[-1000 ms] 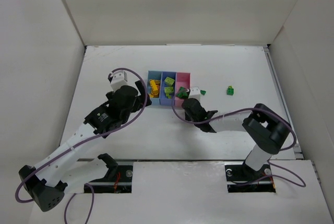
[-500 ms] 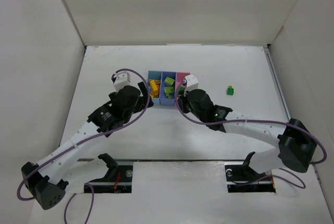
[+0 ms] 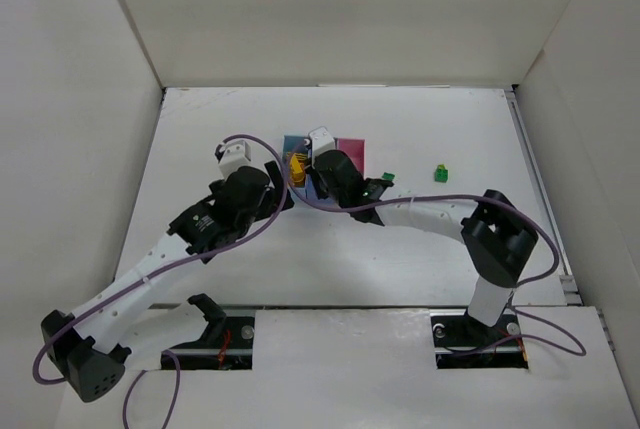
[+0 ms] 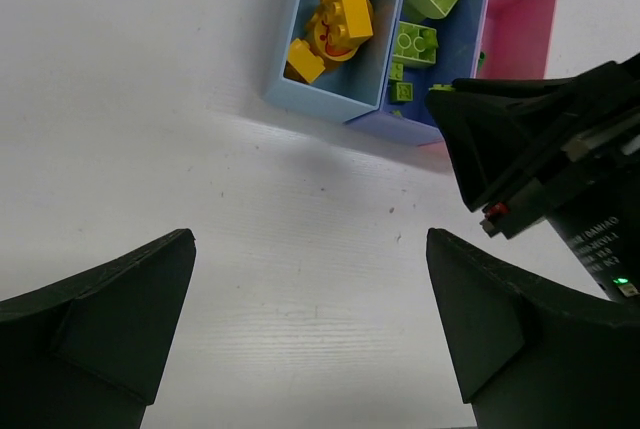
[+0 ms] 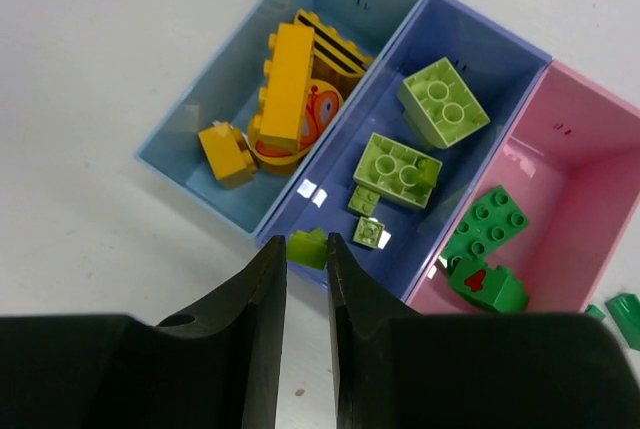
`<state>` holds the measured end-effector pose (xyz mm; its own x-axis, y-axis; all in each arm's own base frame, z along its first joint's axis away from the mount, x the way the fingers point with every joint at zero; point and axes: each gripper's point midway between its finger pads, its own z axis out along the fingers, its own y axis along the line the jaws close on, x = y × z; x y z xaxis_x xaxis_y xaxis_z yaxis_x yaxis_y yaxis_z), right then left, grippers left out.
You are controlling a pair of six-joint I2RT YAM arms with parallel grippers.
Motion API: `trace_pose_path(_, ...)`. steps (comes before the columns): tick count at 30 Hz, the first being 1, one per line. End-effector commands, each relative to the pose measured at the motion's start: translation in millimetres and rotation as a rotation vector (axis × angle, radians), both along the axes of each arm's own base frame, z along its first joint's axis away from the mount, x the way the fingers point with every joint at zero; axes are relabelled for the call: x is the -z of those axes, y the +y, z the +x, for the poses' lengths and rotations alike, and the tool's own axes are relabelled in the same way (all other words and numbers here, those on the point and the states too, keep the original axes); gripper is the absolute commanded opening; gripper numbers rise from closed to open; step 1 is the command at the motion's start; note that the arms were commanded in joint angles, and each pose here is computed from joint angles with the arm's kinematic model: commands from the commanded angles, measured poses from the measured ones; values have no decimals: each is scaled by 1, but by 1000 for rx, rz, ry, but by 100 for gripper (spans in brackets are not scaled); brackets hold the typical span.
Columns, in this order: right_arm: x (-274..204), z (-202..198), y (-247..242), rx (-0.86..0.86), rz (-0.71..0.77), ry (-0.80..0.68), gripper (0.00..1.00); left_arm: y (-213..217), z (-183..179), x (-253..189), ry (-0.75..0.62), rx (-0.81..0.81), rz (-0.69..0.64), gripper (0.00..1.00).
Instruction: Sort the legos into containers by color
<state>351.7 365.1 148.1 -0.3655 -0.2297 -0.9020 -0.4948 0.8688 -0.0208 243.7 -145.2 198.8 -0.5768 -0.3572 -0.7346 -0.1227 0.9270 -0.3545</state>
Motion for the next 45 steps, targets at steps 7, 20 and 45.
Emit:
trace_pose_path(7, -15, 10, 1, 61, 33, -30, 34, 6, -5, -2, -12, -12, -12, 100)
trace_pose_path(20, -43, 9, -42, 135, 58, -53, 62, -7, -2, -6, -21, 67, -10, 100)
trace_pose_path(45, 9, -2, -324, 647, -43, 308, 100, -220, 55, -6, -84, 686, 74, 100)
